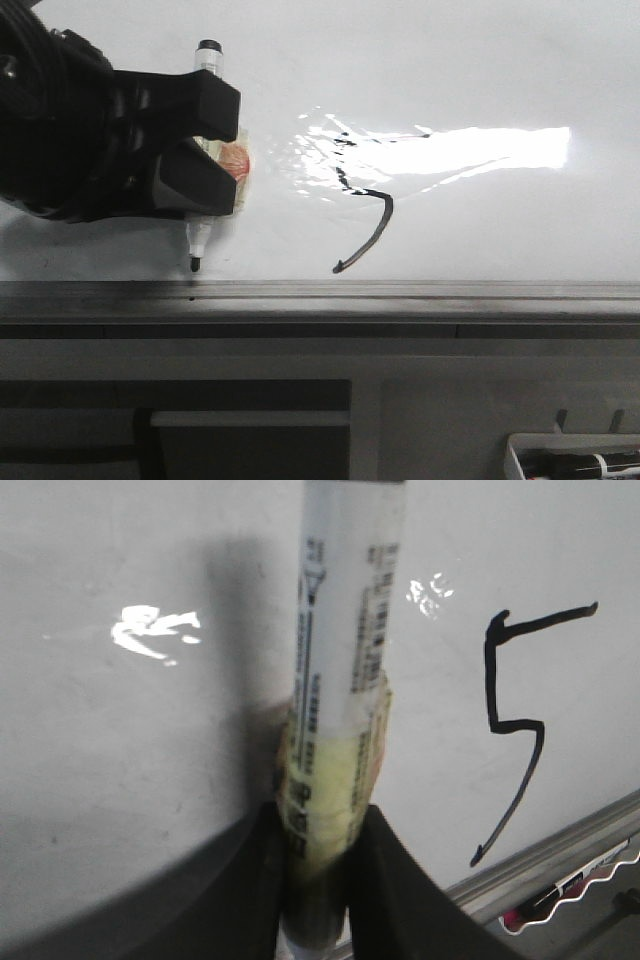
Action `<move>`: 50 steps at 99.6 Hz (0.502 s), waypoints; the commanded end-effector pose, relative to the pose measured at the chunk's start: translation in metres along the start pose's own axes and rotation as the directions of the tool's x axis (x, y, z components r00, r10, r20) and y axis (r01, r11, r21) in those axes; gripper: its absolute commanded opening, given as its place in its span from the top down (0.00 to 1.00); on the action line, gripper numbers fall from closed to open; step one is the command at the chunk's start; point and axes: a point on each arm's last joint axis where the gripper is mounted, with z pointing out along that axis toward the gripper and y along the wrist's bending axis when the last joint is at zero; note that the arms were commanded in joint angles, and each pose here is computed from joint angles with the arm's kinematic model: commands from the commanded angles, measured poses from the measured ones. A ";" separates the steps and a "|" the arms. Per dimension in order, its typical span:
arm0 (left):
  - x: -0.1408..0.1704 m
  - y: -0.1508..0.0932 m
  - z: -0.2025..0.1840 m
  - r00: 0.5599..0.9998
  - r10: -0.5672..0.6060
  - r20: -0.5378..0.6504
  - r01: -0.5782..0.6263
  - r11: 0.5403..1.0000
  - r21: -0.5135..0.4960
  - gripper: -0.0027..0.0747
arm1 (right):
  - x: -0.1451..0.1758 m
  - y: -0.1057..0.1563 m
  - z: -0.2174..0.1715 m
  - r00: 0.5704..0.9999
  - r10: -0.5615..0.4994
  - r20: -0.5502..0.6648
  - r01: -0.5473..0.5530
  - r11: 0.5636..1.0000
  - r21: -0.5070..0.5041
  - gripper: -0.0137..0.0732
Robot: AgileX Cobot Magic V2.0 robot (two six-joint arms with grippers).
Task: Write number 5 on whiteboard
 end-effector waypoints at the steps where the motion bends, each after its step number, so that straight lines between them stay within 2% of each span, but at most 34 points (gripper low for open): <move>1: -0.013 0.000 0.000 0.994 -0.054 0.091 0.056 0.998 -0.013 0.96 | -0.014 -0.003 -0.005 0.995 -0.003 0.096 0.003 1.000 0.002 0.89; 7: -0.013 0.000 0.000 0.994 -0.059 0.095 0.061 0.998 -0.014 0.88 | -0.014 -0.003 -0.005 0.995 -0.003 0.096 0.003 1.000 0.002 0.89; 19: -0.014 0.001 0.000 0.993 -0.059 0.104 0.061 0.998 -0.016 0.58 | -0.014 -0.003 -0.005 0.995 -0.003 0.096 0.003 1.000 0.002 0.89; 27: -0.015 0.001 0.000 0.991 -0.062 0.119 0.065 0.998 -0.019 0.44 | -0.014 -0.003 -0.005 0.995 -0.003 0.096 0.003 1.000 0.002 0.89; 50: -0.018 0.002 -0.001 0.987 -0.066 0.147 0.071 0.997 -0.025 0.40 | -0.014 -0.003 -0.005 0.995 -0.003 0.096 0.003 1.000 0.002 0.89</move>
